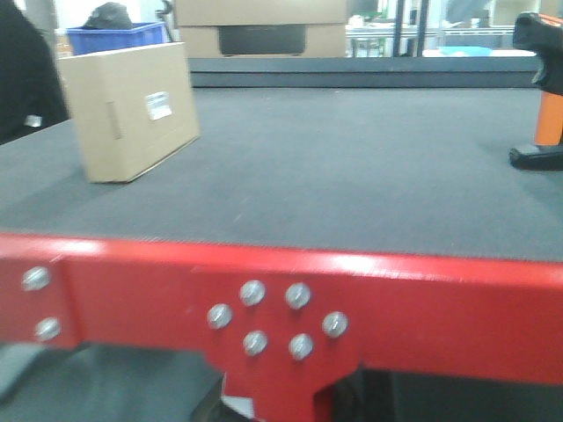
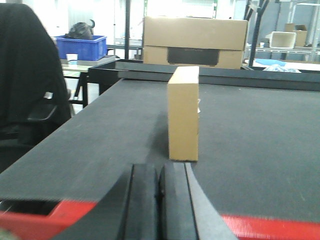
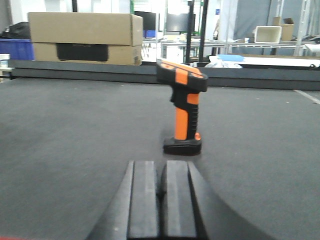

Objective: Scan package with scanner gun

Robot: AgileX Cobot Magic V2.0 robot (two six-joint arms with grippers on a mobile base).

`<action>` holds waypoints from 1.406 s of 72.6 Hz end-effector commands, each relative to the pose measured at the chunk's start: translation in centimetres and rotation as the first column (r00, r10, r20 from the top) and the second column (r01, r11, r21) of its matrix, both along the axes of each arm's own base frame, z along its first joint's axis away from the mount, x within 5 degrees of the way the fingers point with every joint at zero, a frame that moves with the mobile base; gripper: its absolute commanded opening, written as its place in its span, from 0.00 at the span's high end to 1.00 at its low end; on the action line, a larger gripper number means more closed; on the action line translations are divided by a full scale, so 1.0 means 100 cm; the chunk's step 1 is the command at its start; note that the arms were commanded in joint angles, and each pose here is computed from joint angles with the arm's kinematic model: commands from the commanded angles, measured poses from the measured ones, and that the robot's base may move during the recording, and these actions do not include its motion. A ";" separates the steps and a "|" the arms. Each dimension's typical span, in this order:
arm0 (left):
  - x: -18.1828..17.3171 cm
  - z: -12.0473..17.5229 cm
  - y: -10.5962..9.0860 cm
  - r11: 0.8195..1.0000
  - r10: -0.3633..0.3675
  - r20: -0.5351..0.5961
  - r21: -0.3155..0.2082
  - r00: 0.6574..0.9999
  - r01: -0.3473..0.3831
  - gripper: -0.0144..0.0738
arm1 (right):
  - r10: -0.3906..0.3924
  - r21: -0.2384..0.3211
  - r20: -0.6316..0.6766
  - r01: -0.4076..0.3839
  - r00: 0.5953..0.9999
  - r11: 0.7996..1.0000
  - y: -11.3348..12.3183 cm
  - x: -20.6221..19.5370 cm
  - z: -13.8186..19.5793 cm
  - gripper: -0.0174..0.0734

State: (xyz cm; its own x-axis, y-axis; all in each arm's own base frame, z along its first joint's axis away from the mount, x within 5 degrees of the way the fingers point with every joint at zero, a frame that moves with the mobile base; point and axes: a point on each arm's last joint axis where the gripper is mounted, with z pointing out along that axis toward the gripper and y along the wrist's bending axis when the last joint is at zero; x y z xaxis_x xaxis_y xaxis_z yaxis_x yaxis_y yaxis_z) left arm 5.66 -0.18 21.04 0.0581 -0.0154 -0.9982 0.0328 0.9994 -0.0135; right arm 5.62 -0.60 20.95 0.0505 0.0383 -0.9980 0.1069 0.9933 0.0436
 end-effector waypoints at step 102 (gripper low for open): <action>0.000 0.002 0.000 1.000 0.000 0.017 -0.007 1.000 0.000 0.96 | -0.006 -0.006 0.019 0.006 1.000 1.000 0.000 0.000 0.002 0.99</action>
